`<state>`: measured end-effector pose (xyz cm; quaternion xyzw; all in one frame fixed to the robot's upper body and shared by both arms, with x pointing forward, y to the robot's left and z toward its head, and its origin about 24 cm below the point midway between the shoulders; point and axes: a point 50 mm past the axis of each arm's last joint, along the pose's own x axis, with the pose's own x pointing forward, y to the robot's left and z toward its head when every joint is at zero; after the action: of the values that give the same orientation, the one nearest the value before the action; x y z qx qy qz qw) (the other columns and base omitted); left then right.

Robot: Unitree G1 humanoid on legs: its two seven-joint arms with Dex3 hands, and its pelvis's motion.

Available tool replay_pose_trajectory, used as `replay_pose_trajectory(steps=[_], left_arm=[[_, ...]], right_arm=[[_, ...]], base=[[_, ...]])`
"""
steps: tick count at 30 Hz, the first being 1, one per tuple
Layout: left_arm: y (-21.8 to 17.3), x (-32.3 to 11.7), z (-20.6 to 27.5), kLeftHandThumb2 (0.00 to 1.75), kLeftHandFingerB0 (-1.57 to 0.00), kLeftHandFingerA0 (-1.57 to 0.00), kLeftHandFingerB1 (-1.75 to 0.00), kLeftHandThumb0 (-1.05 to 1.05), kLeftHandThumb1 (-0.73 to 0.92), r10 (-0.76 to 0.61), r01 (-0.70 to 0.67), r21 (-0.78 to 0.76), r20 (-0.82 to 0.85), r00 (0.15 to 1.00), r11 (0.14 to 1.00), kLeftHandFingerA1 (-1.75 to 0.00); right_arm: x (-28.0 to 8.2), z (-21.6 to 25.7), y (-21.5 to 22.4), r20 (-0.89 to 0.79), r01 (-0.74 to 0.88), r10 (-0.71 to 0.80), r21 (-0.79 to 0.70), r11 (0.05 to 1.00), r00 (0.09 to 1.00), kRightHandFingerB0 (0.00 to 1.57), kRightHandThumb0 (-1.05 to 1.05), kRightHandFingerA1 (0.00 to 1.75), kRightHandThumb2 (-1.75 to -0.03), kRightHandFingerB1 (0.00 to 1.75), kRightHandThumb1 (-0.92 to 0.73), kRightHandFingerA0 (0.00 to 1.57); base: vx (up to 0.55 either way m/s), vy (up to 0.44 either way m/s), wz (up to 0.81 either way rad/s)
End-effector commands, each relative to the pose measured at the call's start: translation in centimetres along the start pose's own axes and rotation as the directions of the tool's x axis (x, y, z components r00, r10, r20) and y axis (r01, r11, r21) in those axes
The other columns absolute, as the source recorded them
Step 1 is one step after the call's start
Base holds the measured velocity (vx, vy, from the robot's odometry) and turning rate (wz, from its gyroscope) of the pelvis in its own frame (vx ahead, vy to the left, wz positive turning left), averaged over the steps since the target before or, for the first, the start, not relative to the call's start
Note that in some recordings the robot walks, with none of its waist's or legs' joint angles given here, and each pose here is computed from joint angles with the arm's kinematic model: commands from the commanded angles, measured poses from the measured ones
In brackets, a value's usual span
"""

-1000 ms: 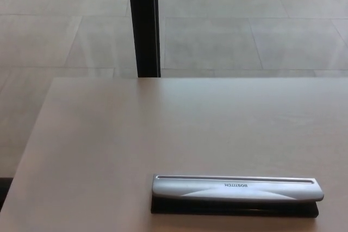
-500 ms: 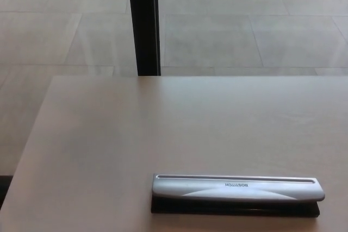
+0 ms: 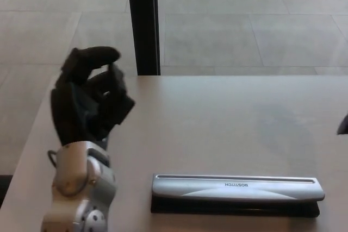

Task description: A hole pucnch is kept on the middle on the desk infront of the robot and the robot uses both its hands as fists to press on it and use it

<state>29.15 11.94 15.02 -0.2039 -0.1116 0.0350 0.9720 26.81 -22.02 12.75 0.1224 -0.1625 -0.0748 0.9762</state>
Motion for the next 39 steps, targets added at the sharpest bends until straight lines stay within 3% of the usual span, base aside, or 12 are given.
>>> replay_pose_trajectory(steps=[1, 8, 14, 16, 19, 20, 21, 27, 39], left_arm=[[-6.3, -3.6, -4.1, 1.16, -0.59, -0.9, -1.75, -0.25, 0.72, -0.073, 0.049, -0.133, -0.187, 0.98, 0.99, -1.75], [-7.0, -4.5, -5.6, 0.98, -0.57, -0.89, -1.75, -0.27, 0.83, -0.067, 0.04, -0.111, -0.249, 0.966, 0.993, -1.75], [-7.3, -5.3, -6.7, 1.12, -0.58, -0.88, -1.75, -0.29, 0.73, -0.063, 0.026, -0.135, -0.283, 0.957, 0.99, -1.75], [-7.5, -6.4, -7.8, 0.87, -0.53, -0.87, -1.75, -0.32, 0.89, -0.02, -0.029, -0.148, -0.319, 0.947, 0.989, -1.75], [-7.5, -6.7, -8.0, 0.87, -0.53, -0.87, -1.75, -0.32, 0.89, -0.006, -0.045, -0.15, -0.323, 0.946, 0.988, -1.75], [-7.5, -7.2, -8.6, 0.78, -0.5, -0.83, -1.68, -0.34, 0.92, 0.004, -0.061, -0.158, -0.337, 0.941, 0.986, -1.75], [-7.5, -7.7, -9.2, 0.83, -0.5, -0.87, -1.75, -0.34, 0.92, 0.017, -0.078, -0.158, -0.355, 0.935, 0.984, -1.75], [-7.2, -9.2, -11.5, 0.84, -0.51, -0.91, -1.75, -0.33, 0.88, 0.114, -0.185, -0.134, -0.416, 0.902, 0.974, -1.75], [-7.4, -11.8, -14.8, 0.88, -0.53, -0.95, -1.71, -0.35, 0.82, 0.26, -0.297, -0.014, -0.447, 0.856, 0.955, -1.75]], right_arm=[[-3.4, -3.2, 4.8, -0.266, -0.267, 0.279, 0.079, 0.96, 0.923, 0.76, -0.33, 1.75, -1.0, 1.34, -0.69, 1.06], [-3.9, -3.9, 5.1, -0.293, -0.294, 0.296, 0.054, 0.954, 0.909, 0.74, -0.35, 1.75, -0.95, 1.36, -0.68, 1.05], [-4.0, -4.9, 4.7, -0.288, -0.288, 0.291, 0.055, 0.956, 0.912, 0.77, -0.36, 1.75, -1.0, 1.42, -0.65, 1.07], [-4.2, -5.7, 4.3, -0.276, -0.274, 0.272, 0.034, 0.961, 0.922, 0.76, -0.35, 1.75, -1.04, 1.43, -0.63, 1.06], [-4.2, -5.9, 4.2, -0.27, -0.275, 0.273, 0.03, 0.961, 0.923, 0.76, -0.35, 1.75, -1.04, 1.43, -0.63, 1.06], [-4.3, -6.3, 4.1, -0.279, -0.263, 0.26, 0.028, 0.964, 0.924, 0.77, -0.36, 1.75, -1.02, 1.44, -0.65, 1.07], [-4.5, -6.7, 3.9, -0.285, -0.251, 0.246, 0.018, 0.968, 0.926, 0.78, -0.38, 1.75, -0.99, 1.45, -0.65, 1.07], [-4.8, -7.7, 3.4, -0.28, -0.223, 0.211, -0.012, 0.975, 0.937, 0.73, -0.4, 1.75, -0.99, 1.55, -0.64, 1.08], [-6.3, -8.5, 3.5, -0.272, -0.073, 0.073, 0.012, 0.997, 0.959, 0.71, -0.38, 1.75, -0.98, 1.54, -0.65, 1.05]], base=[[0.0, 0.0, 0.0], [0.0, 0.0, 0.0], [0.0, 0.0, 0.0], [0.0, 0.0, 0.0], [0.0, 0.0, 0.0], [0.0, 0.0, 0.0], [0.0, 0.0, 0.0], [0.0, 0.0, 0.0], [0.0, 0.0, 0.0]])
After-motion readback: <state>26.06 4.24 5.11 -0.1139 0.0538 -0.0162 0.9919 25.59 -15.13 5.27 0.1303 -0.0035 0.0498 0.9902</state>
